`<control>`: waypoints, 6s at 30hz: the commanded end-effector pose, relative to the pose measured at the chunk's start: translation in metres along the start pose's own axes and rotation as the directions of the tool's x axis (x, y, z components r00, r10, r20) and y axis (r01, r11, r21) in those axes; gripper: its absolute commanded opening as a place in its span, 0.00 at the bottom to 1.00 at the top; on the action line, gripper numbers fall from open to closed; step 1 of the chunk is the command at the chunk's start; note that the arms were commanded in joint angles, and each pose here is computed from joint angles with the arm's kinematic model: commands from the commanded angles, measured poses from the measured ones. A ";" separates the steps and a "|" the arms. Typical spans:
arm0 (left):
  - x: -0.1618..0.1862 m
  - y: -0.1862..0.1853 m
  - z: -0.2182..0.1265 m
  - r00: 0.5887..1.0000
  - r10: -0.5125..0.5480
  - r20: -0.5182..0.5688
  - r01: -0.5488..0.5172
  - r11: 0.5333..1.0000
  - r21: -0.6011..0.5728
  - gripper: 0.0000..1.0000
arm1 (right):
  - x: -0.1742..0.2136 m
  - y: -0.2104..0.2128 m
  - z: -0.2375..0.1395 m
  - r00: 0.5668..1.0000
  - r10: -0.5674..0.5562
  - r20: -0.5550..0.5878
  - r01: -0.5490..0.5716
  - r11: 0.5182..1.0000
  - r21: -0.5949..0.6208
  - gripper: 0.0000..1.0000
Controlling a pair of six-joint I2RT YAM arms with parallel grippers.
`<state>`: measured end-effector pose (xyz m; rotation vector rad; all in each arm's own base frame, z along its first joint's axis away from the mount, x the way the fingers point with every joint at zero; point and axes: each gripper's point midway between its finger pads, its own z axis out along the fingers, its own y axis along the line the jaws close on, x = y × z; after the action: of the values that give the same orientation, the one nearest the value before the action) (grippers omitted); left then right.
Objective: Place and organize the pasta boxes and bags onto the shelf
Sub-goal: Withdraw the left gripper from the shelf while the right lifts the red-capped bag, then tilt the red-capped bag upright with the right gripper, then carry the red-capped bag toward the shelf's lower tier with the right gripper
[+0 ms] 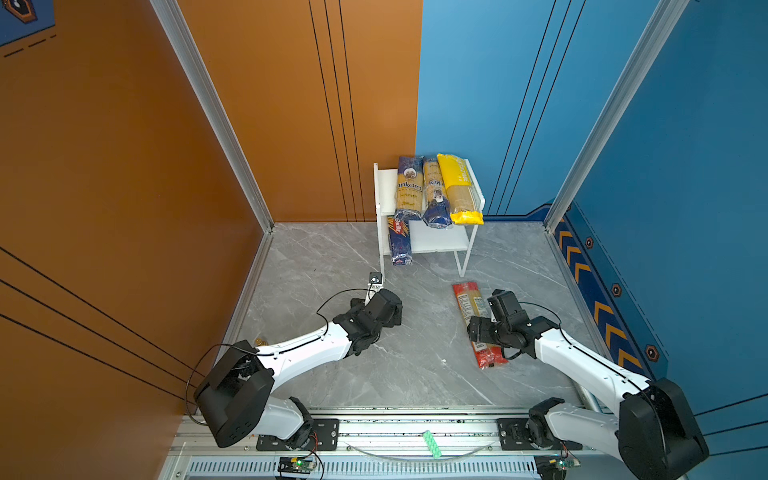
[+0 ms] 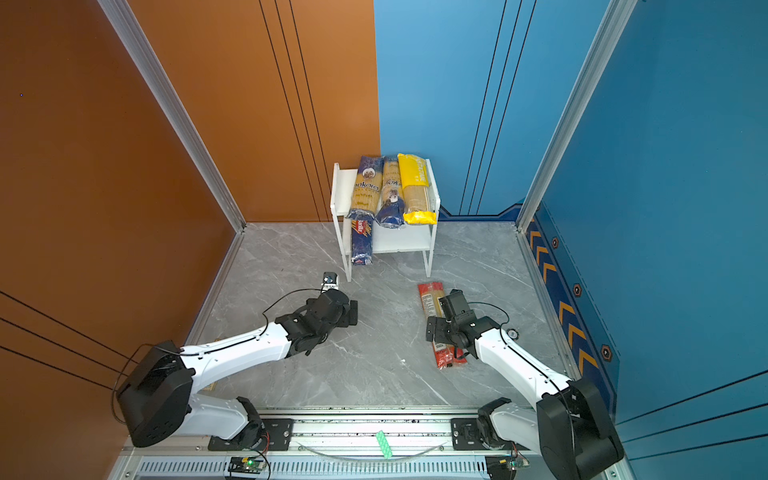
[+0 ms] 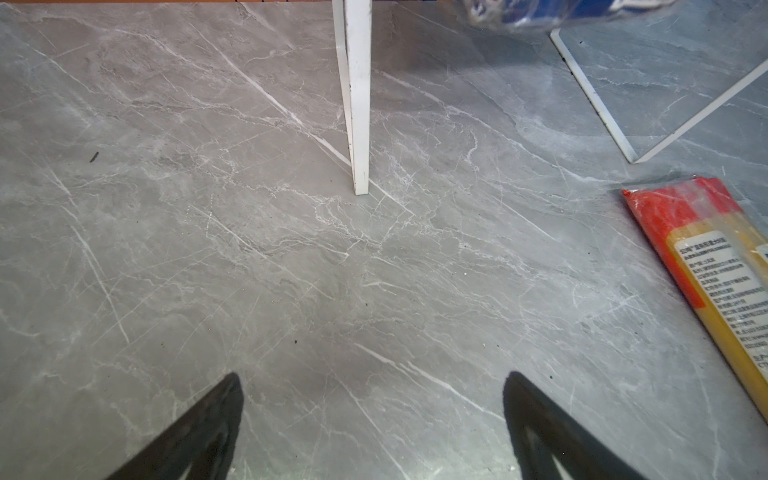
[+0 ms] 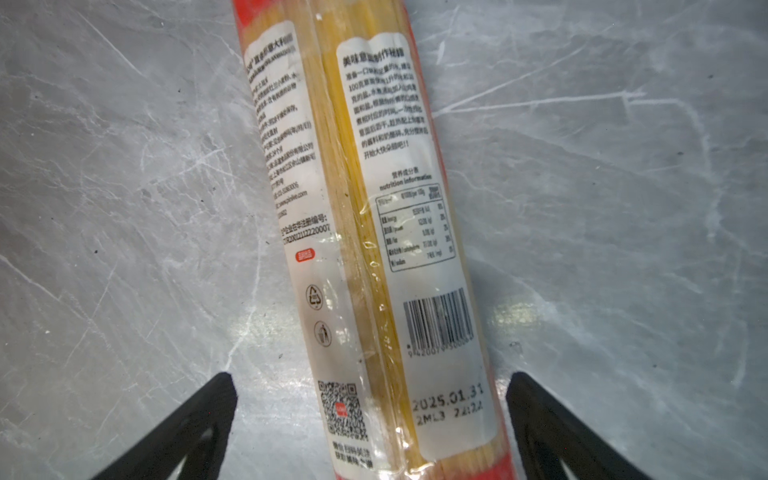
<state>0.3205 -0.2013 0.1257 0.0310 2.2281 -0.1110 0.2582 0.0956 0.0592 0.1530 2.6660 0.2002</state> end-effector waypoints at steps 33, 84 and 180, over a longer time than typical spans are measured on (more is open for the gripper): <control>0.015 0.017 0.000 0.999 -0.011 -0.046 0.007 0.996 -0.087 0.98 | 0.032 0.034 0.051 0.978 -0.131 -0.161 0.126 0.991 -0.037 0.89; 0.024 0.029 -0.004 0.998 -0.035 -0.049 0.030 0.995 -0.098 0.98 | 0.027 0.050 0.041 0.977 -0.195 -0.081 0.193 0.981 -0.030 0.38; 0.027 0.031 -0.003 0.998 -0.033 -0.053 0.027 0.994 -0.110 0.98 | -0.111 0.103 -0.131 0.904 -0.185 0.385 0.232 0.969 -0.080 0.00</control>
<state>0.3051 -0.1796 0.1055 -0.0464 2.2890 -0.0510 0.2761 0.1626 0.1906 -0.1995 2.4357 0.2080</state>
